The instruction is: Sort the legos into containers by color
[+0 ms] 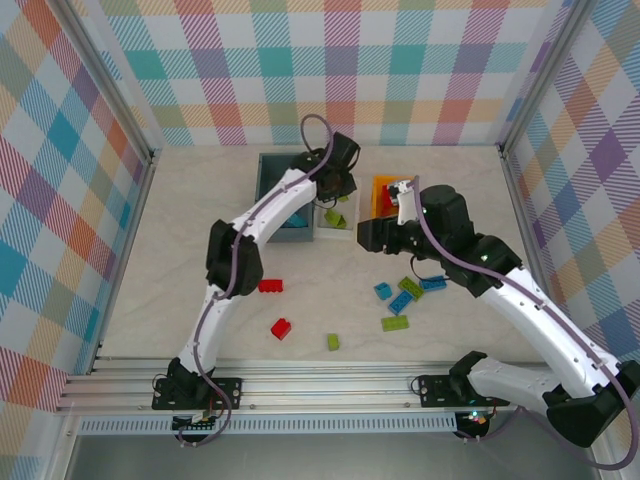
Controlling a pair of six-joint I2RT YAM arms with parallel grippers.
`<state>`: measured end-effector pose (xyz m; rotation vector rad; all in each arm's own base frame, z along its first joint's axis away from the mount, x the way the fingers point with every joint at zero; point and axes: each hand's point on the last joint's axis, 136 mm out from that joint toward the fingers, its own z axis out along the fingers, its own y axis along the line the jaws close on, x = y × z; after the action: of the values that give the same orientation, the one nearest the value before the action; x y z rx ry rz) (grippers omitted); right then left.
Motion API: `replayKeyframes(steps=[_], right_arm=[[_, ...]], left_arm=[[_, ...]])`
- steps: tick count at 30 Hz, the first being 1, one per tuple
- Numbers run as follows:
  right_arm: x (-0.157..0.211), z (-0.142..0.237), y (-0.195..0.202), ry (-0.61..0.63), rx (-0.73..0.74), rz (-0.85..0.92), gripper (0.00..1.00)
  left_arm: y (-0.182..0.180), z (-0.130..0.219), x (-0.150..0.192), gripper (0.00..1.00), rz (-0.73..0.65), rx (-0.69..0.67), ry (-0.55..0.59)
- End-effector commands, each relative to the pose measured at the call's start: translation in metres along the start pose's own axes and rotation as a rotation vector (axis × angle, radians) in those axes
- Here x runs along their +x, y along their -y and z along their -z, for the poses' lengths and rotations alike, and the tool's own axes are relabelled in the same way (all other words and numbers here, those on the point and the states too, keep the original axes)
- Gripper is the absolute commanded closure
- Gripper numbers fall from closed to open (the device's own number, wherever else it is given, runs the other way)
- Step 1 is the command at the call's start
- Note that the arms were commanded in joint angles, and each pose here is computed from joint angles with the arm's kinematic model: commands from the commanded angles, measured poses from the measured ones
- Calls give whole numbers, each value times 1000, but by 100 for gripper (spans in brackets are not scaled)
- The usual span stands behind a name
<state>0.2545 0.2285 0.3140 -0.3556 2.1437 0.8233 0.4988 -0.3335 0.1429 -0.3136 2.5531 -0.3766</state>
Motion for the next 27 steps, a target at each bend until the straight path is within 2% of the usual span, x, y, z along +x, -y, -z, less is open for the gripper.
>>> replayKeyframes(steps=[1, 7, 10, 13, 16, 19, 27], right_arm=[[-23, -1, -3, 85, 19, -1, 40], [-15, -3, 1, 57, 35, -9, 39], [-10, -3, 2, 45, 38, -12, 39], [-6, -4, 5, 32, 42, -19, 39], [0, -6, 8, 16, 53, -26, 39], [7, -7, 13, -4, 71, -31, 39], [46, -16, 30, -113, 147, -25, 40]], left_arm=[[-8, -15, 4, 85, -122, -38, -39], [-9, -48, 5, 80, -121, 1, -58], [-5, -51, 7, 66, -121, 21, -64], [1, -38, 2, 54, -115, 43, -54], [12, -11, -10, 49, -119, 71, -15], [23, 25, -23, 49, -119, 104, 33], [20, 146, -52, 56, -116, 93, 220]])
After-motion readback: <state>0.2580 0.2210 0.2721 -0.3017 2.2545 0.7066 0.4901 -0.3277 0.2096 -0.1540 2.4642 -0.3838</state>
